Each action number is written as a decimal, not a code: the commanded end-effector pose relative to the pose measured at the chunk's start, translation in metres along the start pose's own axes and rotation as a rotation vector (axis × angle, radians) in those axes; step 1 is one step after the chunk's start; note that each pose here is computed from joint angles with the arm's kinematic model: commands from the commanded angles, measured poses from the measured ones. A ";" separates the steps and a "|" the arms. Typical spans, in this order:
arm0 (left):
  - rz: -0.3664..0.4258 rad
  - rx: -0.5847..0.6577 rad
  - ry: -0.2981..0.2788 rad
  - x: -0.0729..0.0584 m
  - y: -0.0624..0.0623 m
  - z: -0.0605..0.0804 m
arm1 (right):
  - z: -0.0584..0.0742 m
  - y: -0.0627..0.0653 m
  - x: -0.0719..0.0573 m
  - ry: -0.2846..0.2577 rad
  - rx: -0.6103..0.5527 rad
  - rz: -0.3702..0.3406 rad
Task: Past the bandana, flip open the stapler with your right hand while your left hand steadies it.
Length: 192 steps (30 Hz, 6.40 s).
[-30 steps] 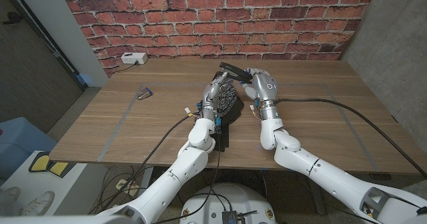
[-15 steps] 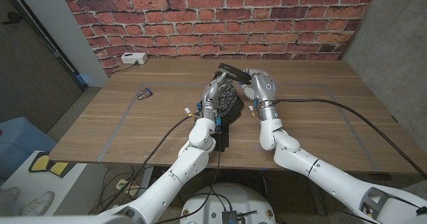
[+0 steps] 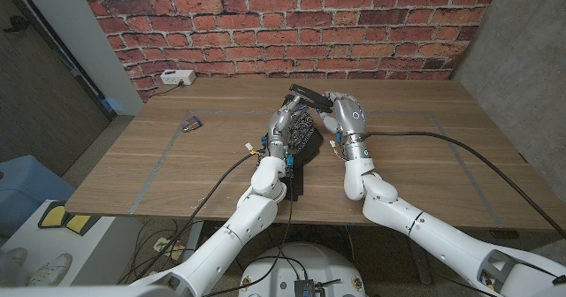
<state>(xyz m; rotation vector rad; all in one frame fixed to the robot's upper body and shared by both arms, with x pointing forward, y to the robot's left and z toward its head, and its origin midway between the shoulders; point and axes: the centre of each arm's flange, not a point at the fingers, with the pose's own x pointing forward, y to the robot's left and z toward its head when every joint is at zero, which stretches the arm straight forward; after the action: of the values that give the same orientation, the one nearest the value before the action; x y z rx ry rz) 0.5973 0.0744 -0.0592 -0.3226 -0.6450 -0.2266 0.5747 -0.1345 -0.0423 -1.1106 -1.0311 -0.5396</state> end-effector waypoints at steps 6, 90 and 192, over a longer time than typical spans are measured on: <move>0.005 -0.014 -0.010 -0.001 0.000 -0.001 | -0.006 -0.002 0.000 0.014 -0.003 0.013; -0.038 0.014 -0.051 0.000 0.011 0.001 | -0.031 -0.024 0.000 0.032 0.311 0.212; -0.154 0.077 -0.006 0.003 0.006 -0.007 | -0.036 -0.024 0.065 -0.073 0.798 0.516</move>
<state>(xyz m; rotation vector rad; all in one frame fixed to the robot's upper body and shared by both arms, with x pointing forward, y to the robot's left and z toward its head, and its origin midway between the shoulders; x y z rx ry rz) 0.6044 0.0773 -0.0634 -0.2072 -0.6909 -0.3289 0.5953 -0.1760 0.0220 -0.6419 -0.8584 0.2875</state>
